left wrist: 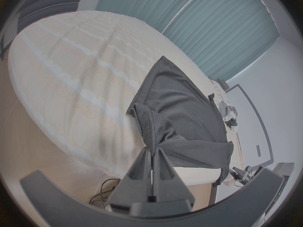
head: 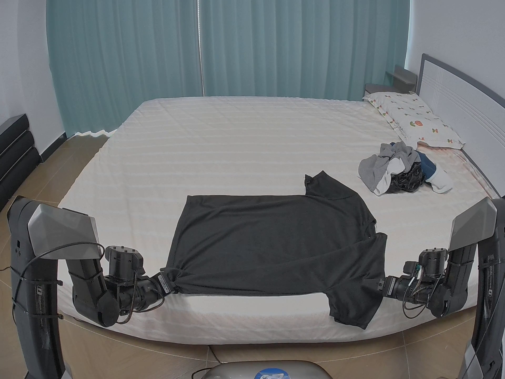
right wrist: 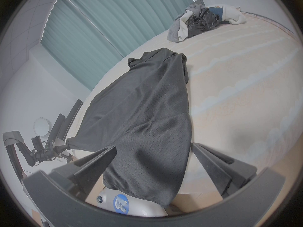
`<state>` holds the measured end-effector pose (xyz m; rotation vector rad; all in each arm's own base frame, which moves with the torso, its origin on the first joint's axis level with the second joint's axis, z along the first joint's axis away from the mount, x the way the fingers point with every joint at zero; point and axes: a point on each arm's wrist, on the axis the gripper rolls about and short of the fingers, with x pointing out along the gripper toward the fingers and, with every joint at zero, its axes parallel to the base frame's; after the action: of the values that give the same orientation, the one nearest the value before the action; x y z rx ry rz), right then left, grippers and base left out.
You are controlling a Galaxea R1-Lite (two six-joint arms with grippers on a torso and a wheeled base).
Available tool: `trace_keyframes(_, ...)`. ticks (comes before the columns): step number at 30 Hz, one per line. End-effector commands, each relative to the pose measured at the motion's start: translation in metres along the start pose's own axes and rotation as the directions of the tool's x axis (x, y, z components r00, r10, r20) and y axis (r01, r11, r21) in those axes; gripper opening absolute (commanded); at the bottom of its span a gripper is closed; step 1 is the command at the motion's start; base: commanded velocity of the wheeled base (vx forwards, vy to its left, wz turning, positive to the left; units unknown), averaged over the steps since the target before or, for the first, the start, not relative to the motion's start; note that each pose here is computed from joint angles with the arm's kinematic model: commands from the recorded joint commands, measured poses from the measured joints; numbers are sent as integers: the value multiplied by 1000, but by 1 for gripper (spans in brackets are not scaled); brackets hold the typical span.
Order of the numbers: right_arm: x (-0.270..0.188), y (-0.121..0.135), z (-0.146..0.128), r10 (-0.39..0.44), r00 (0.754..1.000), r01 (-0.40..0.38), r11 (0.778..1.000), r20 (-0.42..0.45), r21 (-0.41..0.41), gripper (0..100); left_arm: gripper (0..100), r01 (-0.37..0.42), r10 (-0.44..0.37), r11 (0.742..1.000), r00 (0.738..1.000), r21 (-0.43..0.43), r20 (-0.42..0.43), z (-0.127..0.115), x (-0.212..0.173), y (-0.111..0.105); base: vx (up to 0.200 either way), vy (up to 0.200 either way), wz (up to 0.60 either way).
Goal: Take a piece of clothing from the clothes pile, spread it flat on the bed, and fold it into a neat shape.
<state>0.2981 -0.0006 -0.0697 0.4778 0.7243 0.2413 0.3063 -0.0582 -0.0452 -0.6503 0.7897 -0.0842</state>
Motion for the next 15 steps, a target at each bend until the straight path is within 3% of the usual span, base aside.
trace_keyframes(1,3,-2,-7,-3,1000,3,1000,-24,8,100,0,1,-1,1000,1000,-1,0,0,0,0,0,0,0)
trace_keyframes(6,5,0,-5,7,1000,-7,1000,-15,23,100,0,1,-1,1000,1000,-1,0,0,0,0,0,0,0)
trace_keyframes(7,5,0,-5,7,1000,-7,1000,-15,24,0,0,0,0,1000,1000,-1,-1,0,0,0,0,0,0)
trace_keyframes(15,-2,-2,-7,-15,1000,16,999,-21,38,0,0,13,-13,1000,1000,-6,-2,2,-1,1,0,0,0)
